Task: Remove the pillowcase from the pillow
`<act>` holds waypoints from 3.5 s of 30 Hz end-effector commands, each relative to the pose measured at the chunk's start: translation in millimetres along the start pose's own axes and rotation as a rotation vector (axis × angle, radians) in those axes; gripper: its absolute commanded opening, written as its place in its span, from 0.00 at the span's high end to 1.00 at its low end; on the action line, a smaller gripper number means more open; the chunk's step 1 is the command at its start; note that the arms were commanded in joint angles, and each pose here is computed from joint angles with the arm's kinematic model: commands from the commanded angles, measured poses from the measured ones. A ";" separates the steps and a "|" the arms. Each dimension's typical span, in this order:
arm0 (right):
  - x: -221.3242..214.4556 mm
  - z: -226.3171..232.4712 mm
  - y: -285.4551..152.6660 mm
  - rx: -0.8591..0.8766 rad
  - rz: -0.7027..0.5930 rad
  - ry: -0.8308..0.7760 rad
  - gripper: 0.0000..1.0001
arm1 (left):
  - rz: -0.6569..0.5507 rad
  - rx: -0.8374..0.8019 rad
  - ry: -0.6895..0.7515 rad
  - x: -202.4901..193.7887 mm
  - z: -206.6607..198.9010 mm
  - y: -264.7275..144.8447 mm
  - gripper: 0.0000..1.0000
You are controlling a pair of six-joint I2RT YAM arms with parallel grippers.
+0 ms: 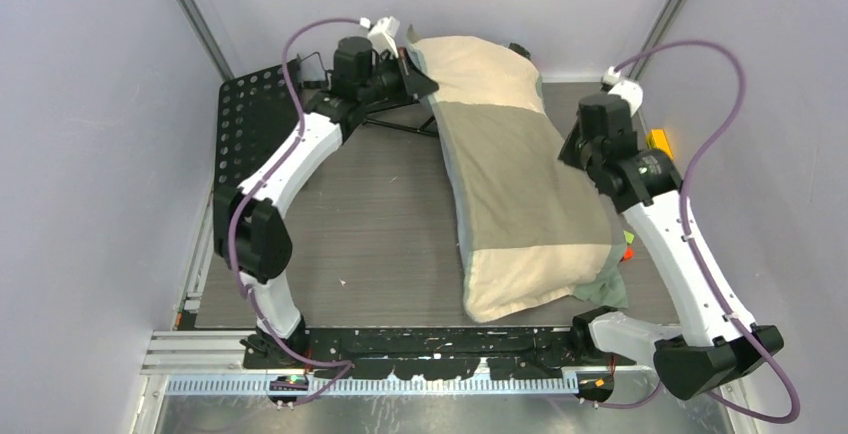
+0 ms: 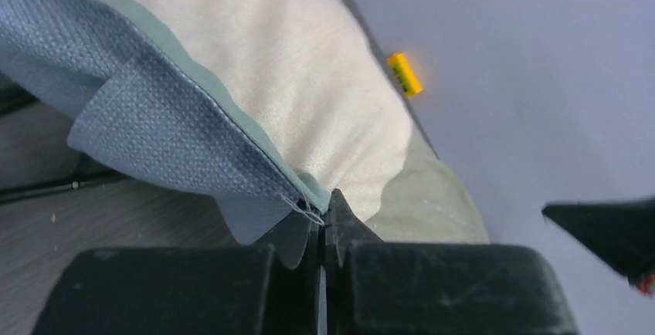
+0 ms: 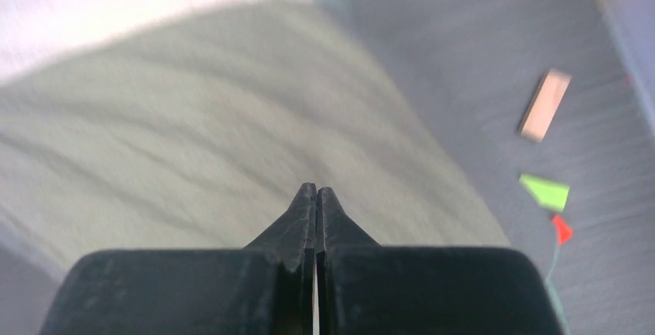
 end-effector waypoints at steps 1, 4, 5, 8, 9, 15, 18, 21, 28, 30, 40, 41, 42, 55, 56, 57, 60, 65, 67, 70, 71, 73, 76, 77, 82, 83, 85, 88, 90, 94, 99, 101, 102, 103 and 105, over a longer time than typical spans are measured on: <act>84.2 -14.3 -35.1 -0.085 -0.277 0.001 1.00 | -0.278 -0.238 0.252 75.5 -122.7 -88.7 1.00; 120.5 -16.9 -62.9 -0.080 -0.378 0.003 1.00 | -0.380 -0.267 0.296 88.4 -154.1 -130.2 1.00; 128.8 -17.0 -71.1 -0.069 -0.405 0.009 1.00 | -0.413 -0.275 0.315 91.0 -163.1 -144.9 1.00; 147.5 -13.5 -94.1 -0.002 -0.471 0.028 1.00 | -0.488 -0.294 0.355 93.1 -184.7 -185.5 1.00; 150.1 -9.1 -98.1 0.037 -0.478 0.024 1.00 | -0.504 -0.301 0.365 92.2 -190.1 -196.9 1.00; 151.9 29.2 -104.2 0.322 -0.458 -0.021 1.00 | -0.574 -0.357 0.418 75.6 -219.7 -269.4 1.00; 146.1 49.5 -96.8 0.442 -0.400 -0.031 0.98 | -0.597 -0.356 0.435 69.2 -226.1 -293.7 1.00; 131.3 72.9 -86.9 0.593 -0.297 -0.063 0.57 | -0.586 -0.287 0.443 66.2 -217.9 -298.6 1.00; 61.6 105.3 -62.8 0.827 -0.083 -0.042 0.14 | -0.453 -0.101 0.407 54.6 -160.0 -245.1 1.00; 28.6 112.3 -51.4 0.862 0.002 -0.037 0.13 | -0.399 -0.073 0.389 50.7 -142.9 -221.5 1.00; -42.5 89.4 -13.5 0.585 0.102 -0.047 0.13 | -0.153 -0.315 0.137 31.3 -133.9 -105.0 1.00; -40.9 85.8 -12.9 0.559 0.087 -0.046 0.12 | -0.111 -0.349 0.123 21.1 -138.4 -92.9 1.00; -38.7 83.6 -13.4 0.546 0.072 -0.048 0.12 | -0.078 -0.371 0.126 11.0 -145.4 -82.6 1.00; -2.7 35.8 -28.3 0.275 -0.175 -0.031 0.05 | 0.065 0.015 0.405 -33.5 -142.7 -163.4 0.00; -0.4 35.9 -26.3 0.267 -0.174 -0.048 0.05 | 0.042 0.081 0.414 -32.1 -136.2 -181.1 0.00; 1.9 36.3 -24.5 0.260 -0.170 -0.067 0.04 | 0.026 0.141 0.418 -32.5 -128.4 -196.6 0.00; 12.0 43.4 -20.1 0.272 -0.150 -0.109 0.03 | 0.023 0.244 0.397 -47.6 -108.5 -237.7 0.00; 34.8 59.2 -0.8 0.304 -0.084 -0.115 0.02 | 0.127 0.349 0.249 -100.3 -62.1 -257.0 0.00; 44.1 62.1 10.4 0.344 -0.052 -0.068 0.02 | 0.175 0.389 0.180 -125.4 -38.6 -254.7 0.00; 56.7 65.1 32.6 0.467 -0.008 0.041 0.01 | 0.205 0.345 0.084 -150.1 -27.6 -250.9 0.00; 60.0 66.3 40.9 0.507 0.007 0.076 0.01 | 0.206 0.316 0.058 -155.2 -27.2 -248.1 0.00; 62.6 69.1 59.1 0.550 0.043 0.120 0.01 | 0.219 0.257 0.006 -165.1 -27.6 -241.2 0.00; 56.5 80.7 89.6 0.598 0.096 0.139 0.01 | 0.269 0.206 -0.078 -180.6 -25.2 -227.9 0.00; 51.9 85.4 98.9 0.620 0.120 0.150 0.01 | 0.289 0.202 -0.104 -185.8 -22.9 -224.2 0.00; 22.5 107.2 136.8 0.727 0.229 0.212 0.01 | 0.333 0.197 -0.203 -207.0 -8.2 -212.3 0.00; 15.5 110.6 142.3 0.738 0.245 0.215 0.01 | 0.338 0.192 -0.217 -211.1 -5.8 -211.7 0.00; 4.3 118.8 148.6 0.766 0.270 0.217 0.03 | 0.344 0.187 -0.243 -218.0 -1.2 -211.9 0.00; -4.2 130.0 152.2 0.824 0.288 0.248 0.16 | 0.347 0.146 -0.277 -226.7 2.3 -211.4 0.00; -5.3 134.9 154.7 0.850 0.296 0.261 0.35 | 0.353 0.108 -0.319 -233.7 3.6 -208.5 0.00; -3.3 138.7 152.2 0.861 0.297 0.258 0.89 | 0.380 0.086 -0.395 -247.3 12.8 -198.0 0.01; 8.5 135.1 134.0 0.831 0.250 0.211 1.00 | 0.401 0.102 -0.376 -254.5 24.0 -187.7 0.24; 18.4 132.1 122.0 0.820 0.217 0.189 1.00 | 0.402 0.126 -0.336 -253.1 27.7 -185.3 0.54; 25.0 130.5 114.7 0.819 0.196 0.180 1.00 | 0.401 0.141 -0.315 -251.5 28.8 -185.0 0.70; 31.2 129.0 106.8 0.818 0.176 0.170 1.00 | 0.396 0.149 -0.285 -247.5 27.8 -184.7 0.85; 46.5 125.2 88.3 0.816 0.130 0.144 1.00 | 0.385 0.179 -0.217 -236.1 23.4 -187.2 1.00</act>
Point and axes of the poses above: each gripper's point midway between its finger pads, its own y axis out along the fingers, its own z axis along the line the jaws close on, x = y × z, the point moved 5 cm from there along -y, back along the fingers, and after that the axes turned 12 degrees about -y, right-handed, at the moved point
